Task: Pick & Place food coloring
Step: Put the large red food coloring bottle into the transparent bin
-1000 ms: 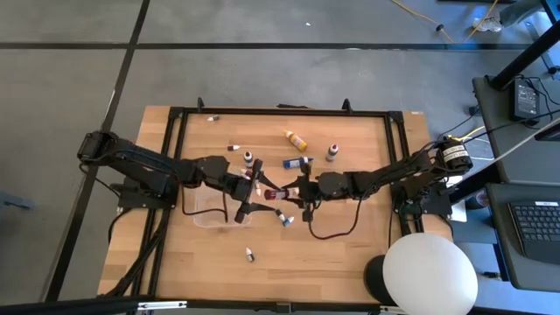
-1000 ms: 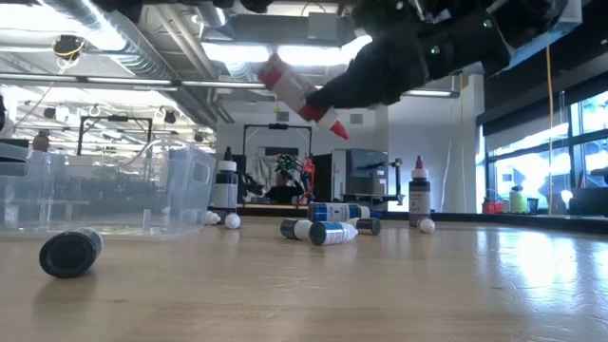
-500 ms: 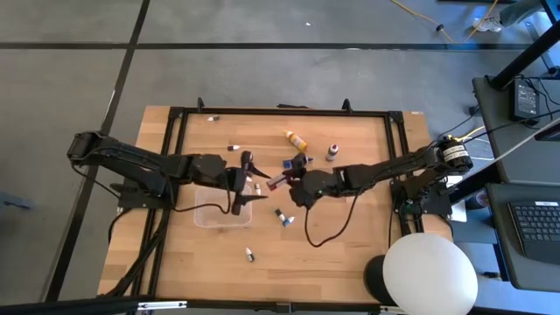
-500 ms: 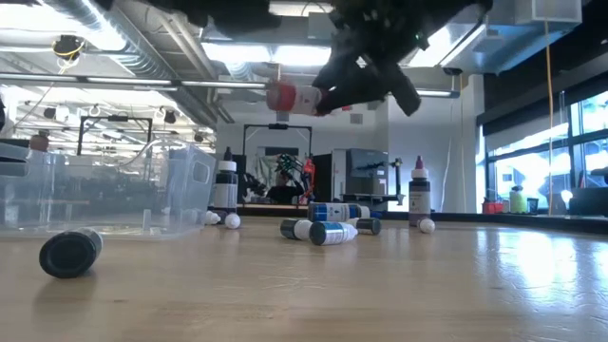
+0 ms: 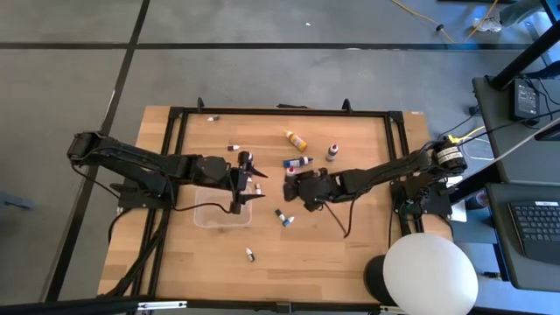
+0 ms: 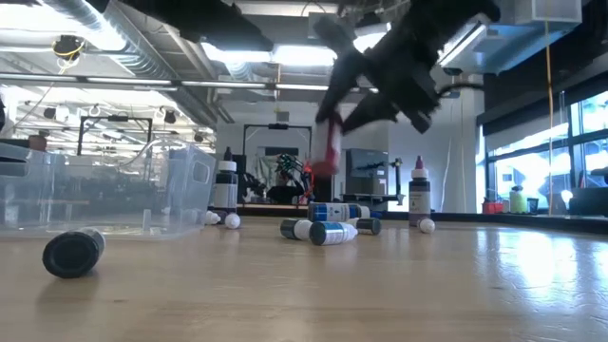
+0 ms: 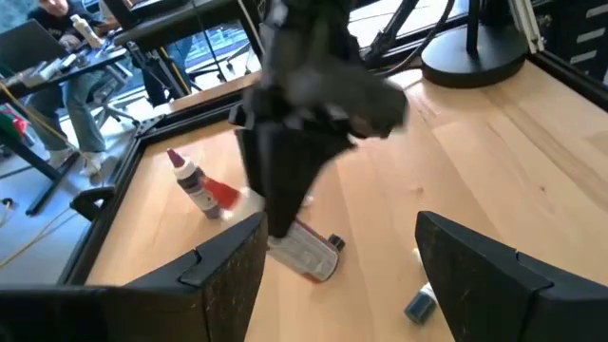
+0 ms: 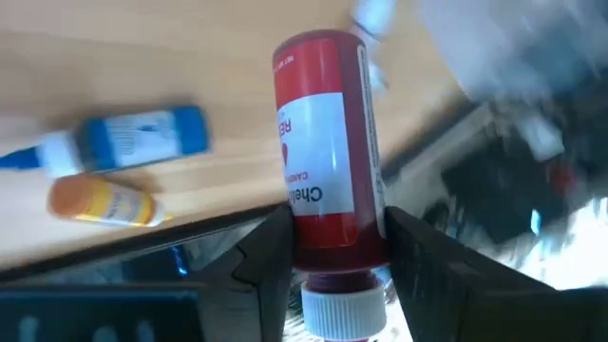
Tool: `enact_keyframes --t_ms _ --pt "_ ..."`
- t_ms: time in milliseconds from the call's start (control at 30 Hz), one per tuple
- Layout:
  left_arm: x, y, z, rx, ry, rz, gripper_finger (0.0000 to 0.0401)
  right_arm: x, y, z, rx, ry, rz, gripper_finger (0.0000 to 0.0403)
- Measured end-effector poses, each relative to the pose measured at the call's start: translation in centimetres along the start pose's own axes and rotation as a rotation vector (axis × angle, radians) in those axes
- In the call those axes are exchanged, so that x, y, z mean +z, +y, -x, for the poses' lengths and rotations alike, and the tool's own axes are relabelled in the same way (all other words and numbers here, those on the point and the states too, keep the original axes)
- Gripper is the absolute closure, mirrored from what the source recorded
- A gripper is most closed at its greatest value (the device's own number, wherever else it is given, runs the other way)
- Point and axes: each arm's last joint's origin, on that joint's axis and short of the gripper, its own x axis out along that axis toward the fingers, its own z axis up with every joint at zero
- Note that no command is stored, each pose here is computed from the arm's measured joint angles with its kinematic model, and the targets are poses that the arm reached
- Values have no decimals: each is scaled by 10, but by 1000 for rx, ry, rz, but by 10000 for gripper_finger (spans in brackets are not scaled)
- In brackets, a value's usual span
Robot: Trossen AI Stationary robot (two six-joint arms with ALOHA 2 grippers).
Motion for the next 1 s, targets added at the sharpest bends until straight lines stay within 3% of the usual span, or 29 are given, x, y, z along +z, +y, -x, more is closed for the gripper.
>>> enact_keyframes --t_ms 267,467,833,1000 --pt "-3 0 0 33 39 9 136 29 8 -39 136 118 90 247" --pt "-5 0 0 37 54 7 136 44 11 -63 204 322 31 247" --pt "-5 0 0 37 55 6 136 55 14 -72 178 281 -55 245" --pt "-5 0 0 37 54 5 136 55 13 -72 177 275 -14 234"
